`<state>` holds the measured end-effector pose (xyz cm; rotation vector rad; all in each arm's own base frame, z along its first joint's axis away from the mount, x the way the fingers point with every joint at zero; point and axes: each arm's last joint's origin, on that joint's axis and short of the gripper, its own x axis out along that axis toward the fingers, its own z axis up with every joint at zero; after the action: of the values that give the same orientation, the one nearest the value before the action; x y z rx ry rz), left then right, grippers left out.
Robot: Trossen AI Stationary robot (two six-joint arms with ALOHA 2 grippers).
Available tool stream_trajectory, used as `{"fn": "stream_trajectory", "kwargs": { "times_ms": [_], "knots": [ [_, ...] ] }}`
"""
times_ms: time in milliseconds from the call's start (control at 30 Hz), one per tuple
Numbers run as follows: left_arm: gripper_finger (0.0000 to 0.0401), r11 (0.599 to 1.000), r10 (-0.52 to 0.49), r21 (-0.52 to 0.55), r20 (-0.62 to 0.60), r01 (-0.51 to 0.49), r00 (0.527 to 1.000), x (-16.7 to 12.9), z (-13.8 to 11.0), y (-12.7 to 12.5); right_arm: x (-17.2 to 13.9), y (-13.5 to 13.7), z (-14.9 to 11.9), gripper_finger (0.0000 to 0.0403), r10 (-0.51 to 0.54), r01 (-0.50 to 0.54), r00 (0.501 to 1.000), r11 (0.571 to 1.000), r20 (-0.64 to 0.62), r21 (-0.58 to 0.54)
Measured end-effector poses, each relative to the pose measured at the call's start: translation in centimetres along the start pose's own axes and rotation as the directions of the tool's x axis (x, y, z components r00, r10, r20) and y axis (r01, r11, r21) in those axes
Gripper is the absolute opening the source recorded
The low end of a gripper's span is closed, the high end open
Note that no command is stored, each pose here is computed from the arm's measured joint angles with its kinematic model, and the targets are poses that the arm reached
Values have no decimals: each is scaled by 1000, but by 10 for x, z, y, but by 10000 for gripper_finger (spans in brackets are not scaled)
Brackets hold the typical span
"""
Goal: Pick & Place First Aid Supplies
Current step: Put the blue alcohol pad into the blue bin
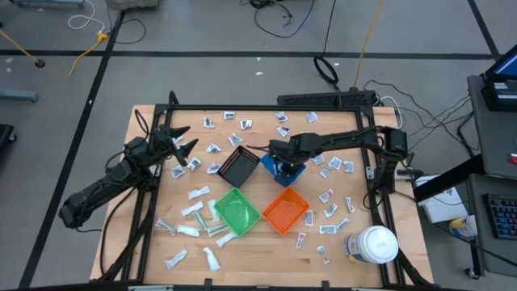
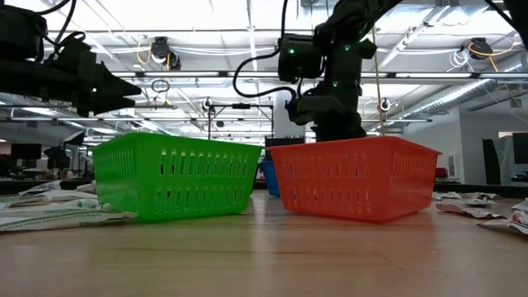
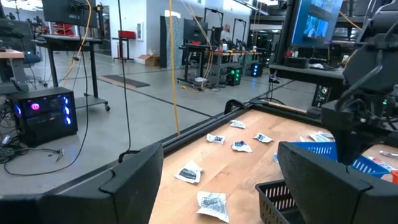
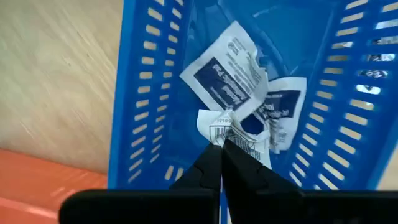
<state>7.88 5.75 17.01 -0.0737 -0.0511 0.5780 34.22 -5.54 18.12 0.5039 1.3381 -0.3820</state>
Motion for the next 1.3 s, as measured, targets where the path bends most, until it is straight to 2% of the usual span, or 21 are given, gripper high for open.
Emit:
{"fn": "stream_trajectory", "kwargs": {
  "times_ms": [167, 467, 600, 833, 1067, 1200, 1300],
  "knots": [
    [324, 1000, 1, 0, 0, -1, 1000, 0, 0, 0, -1, 0, 1, 19, -24, 24, 999, 1000, 28, 0],
    [324, 1000, 0, 0, 0, 0, 1000, 0, 0, 0, -1, 0, 2, 126, -18, 18, 999, 1000, 29, 0],
    [324, 1000, 0, 0, 0, 0, 1000, 0, 0, 0, -5, -2, 2, 152, -15, 15, 999, 1000, 37, 3],
    [324, 1000, 0, 0, 0, 0, 1000, 0, 0, 0, -29, -9, 1, 149, 5, -9, 996, 999, 94, 44],
    [324, 1000, 0, 0, 0, 0, 1000, 0, 0, 0, -49, -21, -1, 137, 0, -26, 993, 977, 120, 211],
    [324, 1000, 0, 0, 0, 0, 1000, 0, 0, 0, -60, -27, -2, 137, 3, -51, 989, 945, 146, 323],
    [324, 1000, 0, 0, 0, 0, 1000, 0, 0, 0, -65, -31, -3, 136, -24, -49, 986, 904, 163, 425]
  ]
}}
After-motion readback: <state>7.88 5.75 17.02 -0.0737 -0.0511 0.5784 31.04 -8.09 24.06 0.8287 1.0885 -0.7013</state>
